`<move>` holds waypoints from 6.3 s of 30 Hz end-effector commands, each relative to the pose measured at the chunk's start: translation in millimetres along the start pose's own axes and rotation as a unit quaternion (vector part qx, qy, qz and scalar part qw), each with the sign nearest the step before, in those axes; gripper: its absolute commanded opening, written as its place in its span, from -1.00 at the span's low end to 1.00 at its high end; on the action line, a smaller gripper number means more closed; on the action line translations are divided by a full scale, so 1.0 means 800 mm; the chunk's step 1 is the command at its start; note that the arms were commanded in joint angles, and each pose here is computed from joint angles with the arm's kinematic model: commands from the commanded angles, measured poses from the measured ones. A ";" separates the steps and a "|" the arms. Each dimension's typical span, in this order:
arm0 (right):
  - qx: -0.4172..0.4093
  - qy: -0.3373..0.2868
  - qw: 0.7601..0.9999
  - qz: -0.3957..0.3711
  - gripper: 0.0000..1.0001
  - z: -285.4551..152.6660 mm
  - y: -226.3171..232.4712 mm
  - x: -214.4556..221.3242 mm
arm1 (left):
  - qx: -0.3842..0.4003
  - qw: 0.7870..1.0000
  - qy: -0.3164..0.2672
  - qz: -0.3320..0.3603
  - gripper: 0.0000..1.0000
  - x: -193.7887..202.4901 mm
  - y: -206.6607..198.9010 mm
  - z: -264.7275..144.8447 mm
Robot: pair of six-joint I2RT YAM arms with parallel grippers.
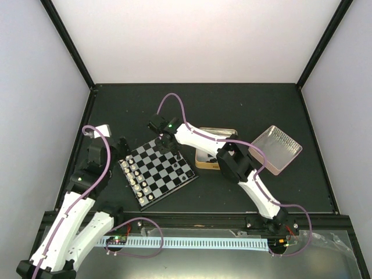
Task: Set up the chess pieces on the board
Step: Place the chess piece on the chessboard, then pick up the chess piece from the storage box, then place the chess piece on the chessboard.
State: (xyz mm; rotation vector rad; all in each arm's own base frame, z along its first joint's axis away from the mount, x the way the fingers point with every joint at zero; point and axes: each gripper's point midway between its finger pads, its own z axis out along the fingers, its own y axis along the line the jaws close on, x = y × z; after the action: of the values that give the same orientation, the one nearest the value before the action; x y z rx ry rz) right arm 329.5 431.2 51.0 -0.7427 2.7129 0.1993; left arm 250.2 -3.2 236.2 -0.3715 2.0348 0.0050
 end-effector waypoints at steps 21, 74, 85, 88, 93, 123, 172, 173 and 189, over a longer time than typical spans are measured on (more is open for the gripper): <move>-0.052 -0.062 0.996 0.023 -0.43 -0.056 0.021 -0.033 | 0.037 0.999 -0.005 0.000 0.84 -0.004 -0.015 -0.002; 0.168 -0.055 0.937 0.300 -0.33 -0.007 -0.253 0.081 | 0.293 0.956 0.007 -0.027 0.91 0.000 -0.124 -0.026; 0.152 -0.045 0.936 0.314 -0.67 -0.008 -0.249 0.105 | 0.293 0.956 0.011 -0.028 0.92 0.003 -0.125 -0.023; 0.148 -0.044 0.937 0.313 -0.77 -0.006 -0.248 0.107 | 0.294 0.955 0.011 -0.029 0.92 0.003 -0.124 -0.024; 0.146 -0.048 0.938 0.311 -0.85 -0.005 -0.250 0.105 | 0.294 0.955 0.011 -0.029 0.92 0.004 -0.124 -0.026; -0.399 -0.346 0.847 -0.059 -0.82 -0.333 -0.036 0.031 | 0.586 0.790 0.147 -0.105 0.71 -0.027 -0.245 -0.119; -0.446 -0.336 0.815 -0.159 0.27 -0.366 -0.006 0.065 | 0.630 0.720 0.279 -0.082 -0.97 0.004 -0.288 -0.144; -0.432 -0.343 0.820 -0.148 0.33 -0.364 -0.012 0.062 | 0.613 0.737 0.272 -0.081 -0.97 0.005 -0.285 -0.136; -0.154 -0.388 0.903 0.098 0.54 -0.288 -0.151 0.045 | 0.250 0.937 0.240 0.055 -0.97 0.127 -0.192 0.028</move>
State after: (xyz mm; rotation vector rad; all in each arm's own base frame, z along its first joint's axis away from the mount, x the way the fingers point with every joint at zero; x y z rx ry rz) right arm 288.9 280.2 254.8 -0.4553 1.9699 0.9113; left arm 254.6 -202.6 208.3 0.1308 2.3321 -0.8969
